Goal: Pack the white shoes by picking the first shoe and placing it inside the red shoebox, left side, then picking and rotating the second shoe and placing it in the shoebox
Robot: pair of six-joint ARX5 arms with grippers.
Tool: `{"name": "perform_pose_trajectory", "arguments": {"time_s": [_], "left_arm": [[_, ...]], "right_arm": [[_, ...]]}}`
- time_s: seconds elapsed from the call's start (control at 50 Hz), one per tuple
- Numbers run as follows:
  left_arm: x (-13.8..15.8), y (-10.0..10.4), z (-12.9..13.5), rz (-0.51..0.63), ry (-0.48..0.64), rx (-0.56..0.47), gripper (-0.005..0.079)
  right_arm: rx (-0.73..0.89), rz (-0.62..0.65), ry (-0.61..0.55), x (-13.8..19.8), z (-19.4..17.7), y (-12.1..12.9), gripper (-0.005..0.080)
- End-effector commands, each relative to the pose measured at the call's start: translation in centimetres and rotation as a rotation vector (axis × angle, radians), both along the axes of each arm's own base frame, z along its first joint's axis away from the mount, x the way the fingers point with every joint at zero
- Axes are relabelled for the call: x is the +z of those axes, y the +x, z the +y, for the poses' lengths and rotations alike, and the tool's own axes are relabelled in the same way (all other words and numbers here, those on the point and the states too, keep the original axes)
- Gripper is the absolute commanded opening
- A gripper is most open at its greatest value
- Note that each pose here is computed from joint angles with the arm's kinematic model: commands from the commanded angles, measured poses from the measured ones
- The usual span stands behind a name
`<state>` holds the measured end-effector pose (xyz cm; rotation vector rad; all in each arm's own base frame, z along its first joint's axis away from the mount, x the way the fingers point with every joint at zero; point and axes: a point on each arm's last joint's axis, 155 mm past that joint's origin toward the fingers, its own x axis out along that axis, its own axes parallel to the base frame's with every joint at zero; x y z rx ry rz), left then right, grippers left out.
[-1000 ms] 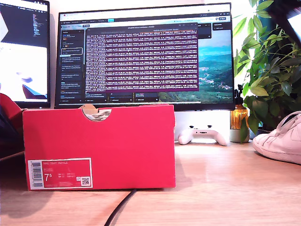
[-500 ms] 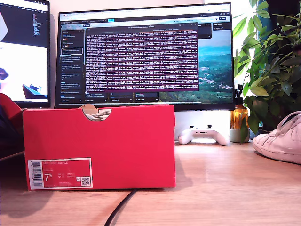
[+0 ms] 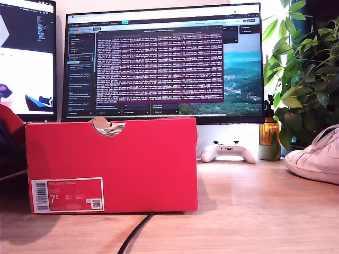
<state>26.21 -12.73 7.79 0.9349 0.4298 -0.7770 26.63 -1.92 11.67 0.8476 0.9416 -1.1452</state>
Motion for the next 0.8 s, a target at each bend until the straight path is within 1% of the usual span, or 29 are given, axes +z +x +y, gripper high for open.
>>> {"name": "perform_pose_trajectory", "arguments": {"time_s": [0.0,0.34,0.46,0.54,0.6,0.66,0.74,0.76,0.78], "left_arm": [[0.1,0.1,-0.2,0.002,-0.005,-0.003,-0.0018],[0.1,0.1,-0.2,0.001,-0.005,-0.003,-0.0018],[0.1,0.1,-0.2,0.002,-0.005,-0.003,-0.0018],[0.1,0.1,-0.2,0.002,-0.005,-0.003,-0.0018],[0.1,0.1,-0.2,0.002,-0.005,-0.003,-0.0018],[0.1,0.1,-0.2,0.002,-0.005,-0.003,-0.0018],[0.1,0.1,-0.2,0.002,-0.005,-0.003,-0.0018],[0.1,0.1,-0.2,0.001,-0.005,-0.003,-0.0018],[0.1,0.1,-0.2,0.002,-0.005,-0.003,-0.0018]], "right_arm": [[-0.008,0.062,-0.008,-1.8,-0.3,-0.9,0.0497],[-0.027,0.090,0.016,-5.5,-0.8,-2.1,0.0497],[-0.025,0.066,0.027,-6.9,-0.8,-1.8,0.0496],[-0.016,0.053,0.032,-7.8,-0.7,-1.7,0.0463],[-0.018,0.045,0.036,-8.3,-0.7,-1.7,0.0398],[-0.010,0.042,0.035,-8.5,-0.7,-1.7,0.0279],[-0.012,0.044,0.032,-8.5,-0.8,-1.7,0.0021],[-0.013,0.044,0.032,-8.5,-0.8,-1.7,-0.0030],[-0.013,0.042,0.031,-8.4,-0.8,-1.7,-0.0003]]}}
